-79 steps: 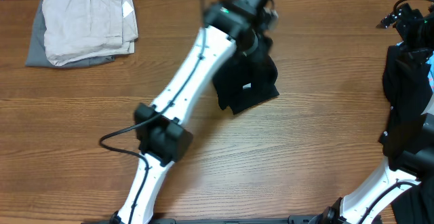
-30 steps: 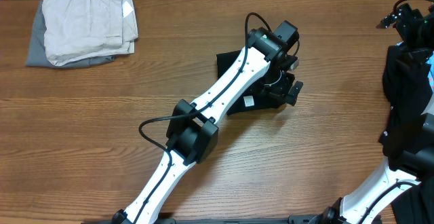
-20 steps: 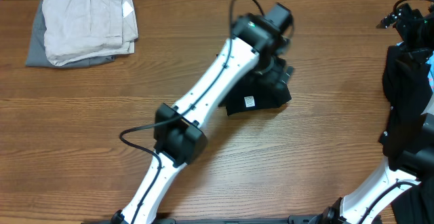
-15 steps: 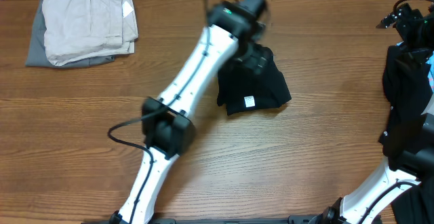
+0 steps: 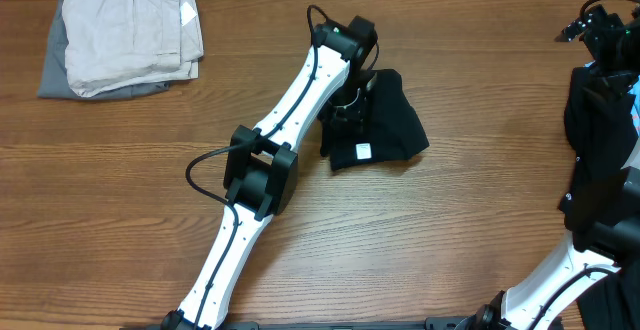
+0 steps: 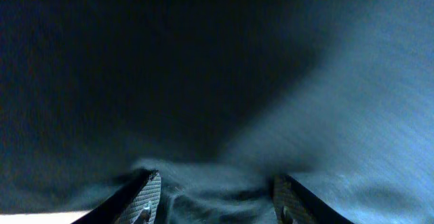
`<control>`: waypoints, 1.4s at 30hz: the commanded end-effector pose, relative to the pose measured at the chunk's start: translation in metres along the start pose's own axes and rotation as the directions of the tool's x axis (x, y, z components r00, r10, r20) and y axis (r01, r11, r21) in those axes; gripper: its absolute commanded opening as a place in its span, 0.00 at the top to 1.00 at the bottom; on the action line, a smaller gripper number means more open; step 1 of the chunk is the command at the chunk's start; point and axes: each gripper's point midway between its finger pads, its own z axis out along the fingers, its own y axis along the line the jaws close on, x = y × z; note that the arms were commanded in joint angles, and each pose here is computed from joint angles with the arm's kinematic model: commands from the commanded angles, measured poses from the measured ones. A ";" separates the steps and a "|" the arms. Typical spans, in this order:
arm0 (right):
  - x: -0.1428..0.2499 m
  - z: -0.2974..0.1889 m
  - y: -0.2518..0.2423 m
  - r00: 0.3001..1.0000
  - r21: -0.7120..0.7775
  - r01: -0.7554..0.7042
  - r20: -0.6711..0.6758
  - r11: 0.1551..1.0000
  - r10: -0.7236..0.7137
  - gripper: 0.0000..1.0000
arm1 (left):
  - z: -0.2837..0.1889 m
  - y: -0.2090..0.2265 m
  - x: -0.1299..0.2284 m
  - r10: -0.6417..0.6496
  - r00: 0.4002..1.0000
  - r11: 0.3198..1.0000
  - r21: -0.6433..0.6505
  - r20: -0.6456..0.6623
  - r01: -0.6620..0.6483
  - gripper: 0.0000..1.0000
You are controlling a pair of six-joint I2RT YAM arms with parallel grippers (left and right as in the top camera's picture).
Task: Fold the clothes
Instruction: 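Lower the bundle onto the table with the left gripper and press it flat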
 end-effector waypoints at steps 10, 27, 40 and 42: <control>-0.002 -0.005 0.002 1.000 -0.005 0.014 0.018 1.000 -0.014 0.00 | -0.063 0.044 -0.012 -0.095 0.985 0.992 -0.064 0.144 0.105 0.35; -0.003 -0.005 0.002 1.000 -0.006 0.014 0.018 1.000 -0.014 0.00 | -0.123 0.044 -0.081 -0.044 0.872 0.999 -0.005 0.487 0.054 0.47; -0.002 -0.005 0.002 1.000 -0.005 0.014 0.017 1.000 -0.014 0.00 | -0.040 0.104 -0.008 -0.255 0.956 0.932 -0.226 0.143 0.283 0.96; -0.002 -0.005 0.002 1.000 -0.006 0.014 0.017 1.000 -0.014 0.00 | -0.029 0.104 -0.001 -0.265 0.959 0.934 -0.221 0.098 0.281 0.96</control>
